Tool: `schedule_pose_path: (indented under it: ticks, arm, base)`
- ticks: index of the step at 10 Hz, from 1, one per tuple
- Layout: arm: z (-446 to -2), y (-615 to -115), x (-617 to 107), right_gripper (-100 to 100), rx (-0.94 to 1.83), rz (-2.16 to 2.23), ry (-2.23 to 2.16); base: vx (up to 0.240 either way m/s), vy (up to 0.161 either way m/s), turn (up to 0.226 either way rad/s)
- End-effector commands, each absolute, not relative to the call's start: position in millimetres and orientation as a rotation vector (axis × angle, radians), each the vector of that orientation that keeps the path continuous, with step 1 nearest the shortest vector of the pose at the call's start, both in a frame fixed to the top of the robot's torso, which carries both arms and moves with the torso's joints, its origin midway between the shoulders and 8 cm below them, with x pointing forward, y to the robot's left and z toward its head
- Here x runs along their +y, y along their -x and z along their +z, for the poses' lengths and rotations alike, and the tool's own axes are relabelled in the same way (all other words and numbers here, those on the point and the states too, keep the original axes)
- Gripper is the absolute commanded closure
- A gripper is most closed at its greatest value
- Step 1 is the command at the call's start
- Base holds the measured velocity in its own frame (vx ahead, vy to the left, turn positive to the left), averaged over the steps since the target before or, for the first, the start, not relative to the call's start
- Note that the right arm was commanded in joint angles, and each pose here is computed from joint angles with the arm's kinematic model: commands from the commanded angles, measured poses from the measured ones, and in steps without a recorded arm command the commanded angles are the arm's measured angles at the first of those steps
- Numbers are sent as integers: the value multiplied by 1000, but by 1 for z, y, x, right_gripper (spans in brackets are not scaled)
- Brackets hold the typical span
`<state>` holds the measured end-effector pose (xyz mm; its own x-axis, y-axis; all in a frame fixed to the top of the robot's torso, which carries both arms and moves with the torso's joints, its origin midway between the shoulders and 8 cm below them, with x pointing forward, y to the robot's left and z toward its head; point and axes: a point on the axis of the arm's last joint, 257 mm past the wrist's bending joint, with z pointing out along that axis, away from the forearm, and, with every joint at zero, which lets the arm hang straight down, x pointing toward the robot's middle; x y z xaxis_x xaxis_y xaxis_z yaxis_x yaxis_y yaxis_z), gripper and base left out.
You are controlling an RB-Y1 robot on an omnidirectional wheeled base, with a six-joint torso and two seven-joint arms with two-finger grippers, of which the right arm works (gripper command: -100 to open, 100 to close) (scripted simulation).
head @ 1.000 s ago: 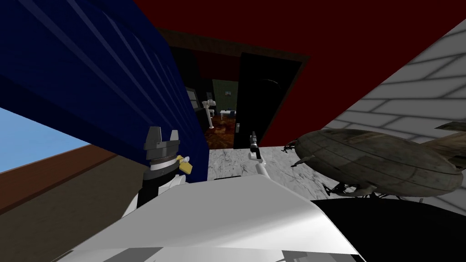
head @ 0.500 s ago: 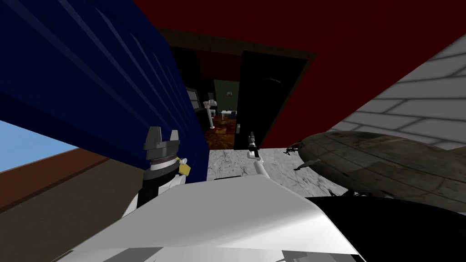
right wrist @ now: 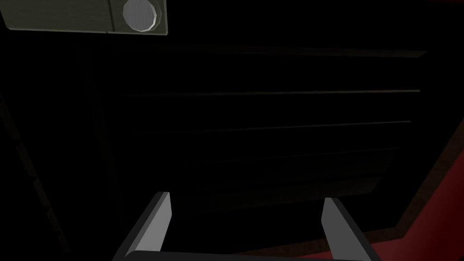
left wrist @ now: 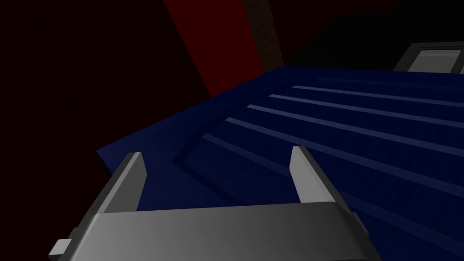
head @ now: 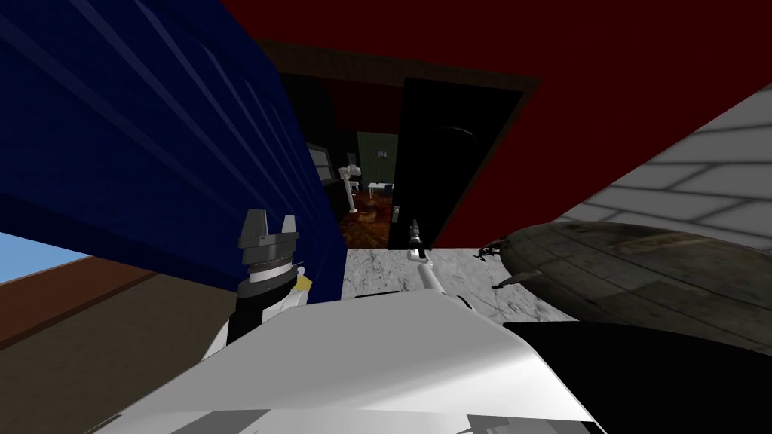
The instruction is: Pull the door open
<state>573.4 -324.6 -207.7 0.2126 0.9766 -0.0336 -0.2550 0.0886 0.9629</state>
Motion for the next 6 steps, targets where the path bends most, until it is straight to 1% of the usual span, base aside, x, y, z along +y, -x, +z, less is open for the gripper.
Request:
schedule_pose_path:
  ticks: [1,6]
  arm:
    - [-216,-580,-322,-100,908,1122,-1081]
    - [-236,-598,-312,-100,945,1112,-1133]
  base:
    - [44,-32,44]
    - [68,-39,52]
